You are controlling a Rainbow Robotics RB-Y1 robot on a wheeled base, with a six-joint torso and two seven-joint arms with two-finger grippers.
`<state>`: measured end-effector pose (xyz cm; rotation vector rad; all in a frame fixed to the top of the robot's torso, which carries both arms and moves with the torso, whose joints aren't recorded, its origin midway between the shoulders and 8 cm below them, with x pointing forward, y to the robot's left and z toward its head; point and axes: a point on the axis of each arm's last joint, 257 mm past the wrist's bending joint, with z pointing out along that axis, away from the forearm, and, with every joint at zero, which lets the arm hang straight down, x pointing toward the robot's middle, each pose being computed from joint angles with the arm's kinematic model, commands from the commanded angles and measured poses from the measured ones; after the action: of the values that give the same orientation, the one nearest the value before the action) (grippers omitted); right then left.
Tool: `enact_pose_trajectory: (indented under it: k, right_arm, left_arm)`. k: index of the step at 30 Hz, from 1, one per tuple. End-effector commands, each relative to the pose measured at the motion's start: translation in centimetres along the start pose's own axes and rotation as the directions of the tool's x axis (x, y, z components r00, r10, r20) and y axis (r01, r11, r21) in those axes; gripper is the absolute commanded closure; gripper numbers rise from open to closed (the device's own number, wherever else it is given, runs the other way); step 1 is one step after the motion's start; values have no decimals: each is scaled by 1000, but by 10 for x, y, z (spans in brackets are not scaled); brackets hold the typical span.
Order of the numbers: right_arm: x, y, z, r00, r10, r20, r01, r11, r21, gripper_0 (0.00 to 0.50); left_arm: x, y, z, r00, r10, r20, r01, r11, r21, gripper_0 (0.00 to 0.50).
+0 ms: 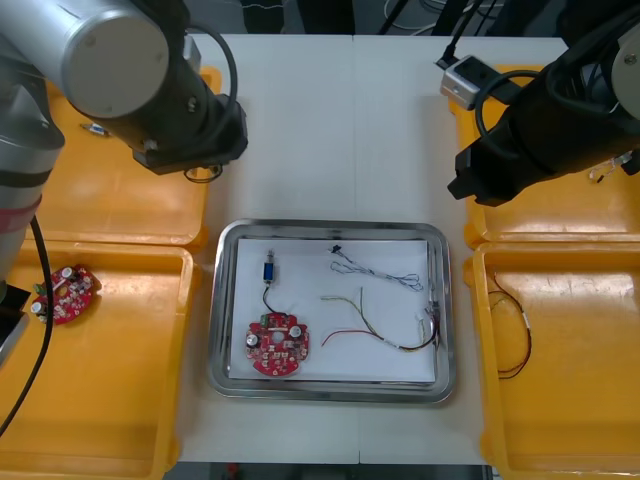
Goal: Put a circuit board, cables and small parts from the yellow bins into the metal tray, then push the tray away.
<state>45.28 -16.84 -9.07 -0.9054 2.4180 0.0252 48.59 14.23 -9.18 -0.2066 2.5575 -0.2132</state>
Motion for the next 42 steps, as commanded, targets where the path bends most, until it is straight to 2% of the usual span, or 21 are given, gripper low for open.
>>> enact_pose_trajectory:
  k: [1, 5, 11, 14, 16, 19, 21, 25, 30, 42]
  right_arm:
    - [-8, -37, -31, 989, 138, 52, -141, 988, 64, 0]
    - [-5, -60, -38, 973, 222, 62, -226, 972, 68, 0]
    - [12, -103, -47, 928, 367, 66, -372, 924, 86, 0]
    - [26, -124, -51, 904, 421, 71, -427, 896, 123, 0]
    - [41, -140, -53, 890, 451, 70, -456, 874, 167, 0]
    - [55, -154, -56, 870, 488, 75, -492, 847, 202, 0]
    - [63, -160, -57, 857, 510, 78, -514, 831, 214, 0]
    - [82, -168, -55, 828, 556, 75, -557, 799, 229, 0]
    - [110, -172, -52, 787, 614, 60, -611, 762, 216, 0]
    - [150, -177, -57, 727, 683, 68, -679, 703, 213, 0]
  left_arm:
    - [31, -29, 6, 1000, 5, -11, -5, 1000, 9, 500]
    - [47, -39, 15, 1000, 1, -26, -1, 1000, -5, 500]
    - [74, -44, 31, 999, -7, -48, 5, 998, -55, 500]
    - [83, -44, 37, 998, -19, -60, 15, 997, -72, 500]
    - [90, -44, 42, 997, -20, -70, 14, 996, -87, 500]
    - [98, -38, 51, 996, -24, -84, 14, 993, -119, 500]
    - [101, -38, 59, 996, -30, -85, 19, 992, -123, 500]
    - [104, -39, 74, 997, -37, -74, 28, 992, -124, 500]
    - [109, -41, 88, 997, -35, -61, 28, 993, -119, 500]
    - [135, -54, 113, 998, -23, -59, 19, 998, -65, 500]
